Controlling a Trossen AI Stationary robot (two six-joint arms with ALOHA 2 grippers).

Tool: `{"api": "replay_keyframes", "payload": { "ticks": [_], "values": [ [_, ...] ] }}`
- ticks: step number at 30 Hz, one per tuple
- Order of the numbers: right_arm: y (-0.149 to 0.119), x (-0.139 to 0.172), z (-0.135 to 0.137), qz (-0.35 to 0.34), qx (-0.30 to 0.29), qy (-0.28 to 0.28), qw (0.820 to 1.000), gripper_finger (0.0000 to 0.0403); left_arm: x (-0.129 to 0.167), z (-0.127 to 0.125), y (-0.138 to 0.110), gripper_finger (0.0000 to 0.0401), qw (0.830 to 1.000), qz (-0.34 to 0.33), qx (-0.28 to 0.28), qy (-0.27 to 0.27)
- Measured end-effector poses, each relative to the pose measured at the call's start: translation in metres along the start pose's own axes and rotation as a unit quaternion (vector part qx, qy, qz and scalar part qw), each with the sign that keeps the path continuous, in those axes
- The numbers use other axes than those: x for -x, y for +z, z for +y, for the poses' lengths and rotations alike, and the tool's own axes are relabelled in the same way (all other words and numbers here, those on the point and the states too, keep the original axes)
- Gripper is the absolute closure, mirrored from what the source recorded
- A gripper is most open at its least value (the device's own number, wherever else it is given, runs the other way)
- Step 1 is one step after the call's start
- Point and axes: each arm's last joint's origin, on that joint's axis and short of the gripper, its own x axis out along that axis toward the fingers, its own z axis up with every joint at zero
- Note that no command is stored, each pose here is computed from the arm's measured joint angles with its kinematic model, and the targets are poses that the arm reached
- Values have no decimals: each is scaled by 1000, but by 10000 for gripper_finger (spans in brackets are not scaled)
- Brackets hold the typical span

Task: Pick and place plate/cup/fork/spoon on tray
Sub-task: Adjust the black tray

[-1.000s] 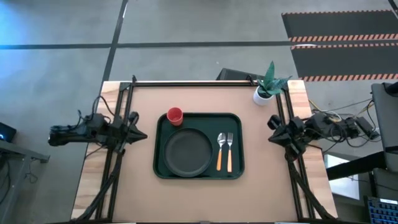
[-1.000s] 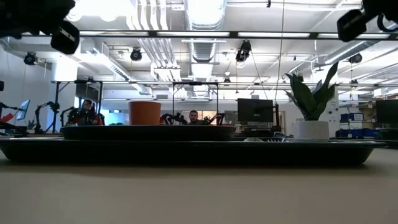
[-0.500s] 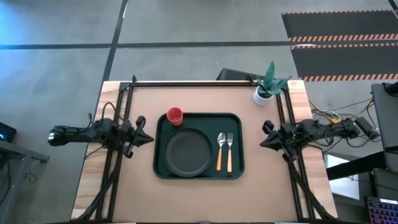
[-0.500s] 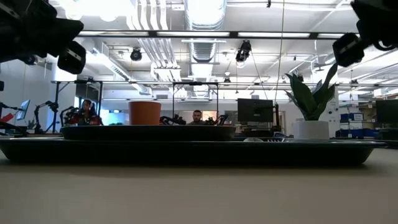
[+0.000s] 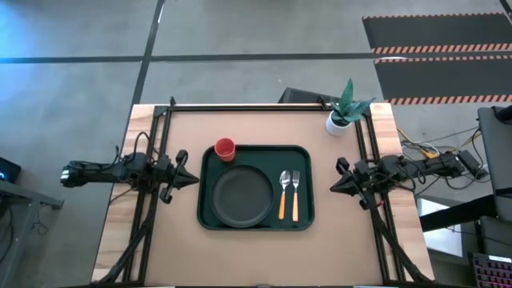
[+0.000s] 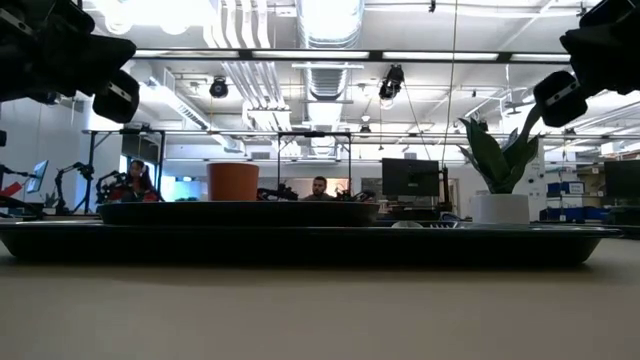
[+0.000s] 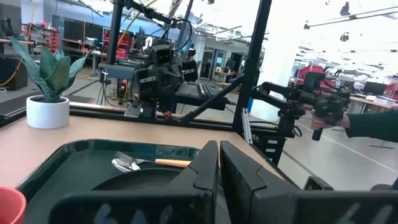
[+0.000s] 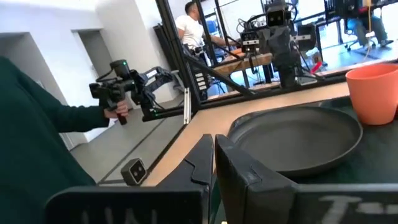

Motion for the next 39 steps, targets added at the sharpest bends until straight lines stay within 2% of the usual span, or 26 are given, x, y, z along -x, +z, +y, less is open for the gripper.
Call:
{"api": "replay_keyframes", "payload": {
  "ticks": [4, 6, 11, 13, 16, 18, 22, 25, 29, 33, 36, 39],
  "values": [
    [-1, 0, 0, 5, 49, -3, 999, 394, 0, 0, 0, 401, 1000, 1, 0, 0],
    [-3, 0, -2, 13, 77, -22, 997, 394, 0, 0, -1, 401, 1000, 2, -2, 0],
    [-2, 2, -11, -3, 129, -174, 976, 394, 0, 0, 0, 401, 1000, 1, -29, 0],
    [-1, 3, -12, -3, 158, -197, 968, 394, 0, 0, -1, 401, 1000, 2, -30, 1],
    [-1, 3, -12, 5, 204, -197, 959, 394, 0, 0, -1, 401, 1000, 3, -27, 1],
    [-1, 3, -12, 4, 215, -196, 957, 394, 0, 0, -1, 401, 1000, 3, -27, 1],
    [-3, 3, -12, 14, 210, -197, 958, 394, 0, 0, -1, 401, 1000, 5, -30, 1],
    [-3, 3, -12, 20, 209, -186, 960, 394, 0, 0, -2, 401, 999, 8, -54, 1],
    [-5, 2, -10, 31, 216, -142, 966, 394, 0, 0, -2, 401, 998, 8, -65, -4],
    [-7, 2, -8, 39, 207, -103, 972, 394, 0, -2, -4, 401, 997, 22, -62, -47],
    [-5, 4, -7, 40, 209, -106, 971, 394, 1, -2, -7, 401, 997, 35, -46, -53],
    [-2, 6, -7, 45, 218, -121, 967, 394, 1, -2, -6, 401, 996, 31, -58, -52]
  ]
}}
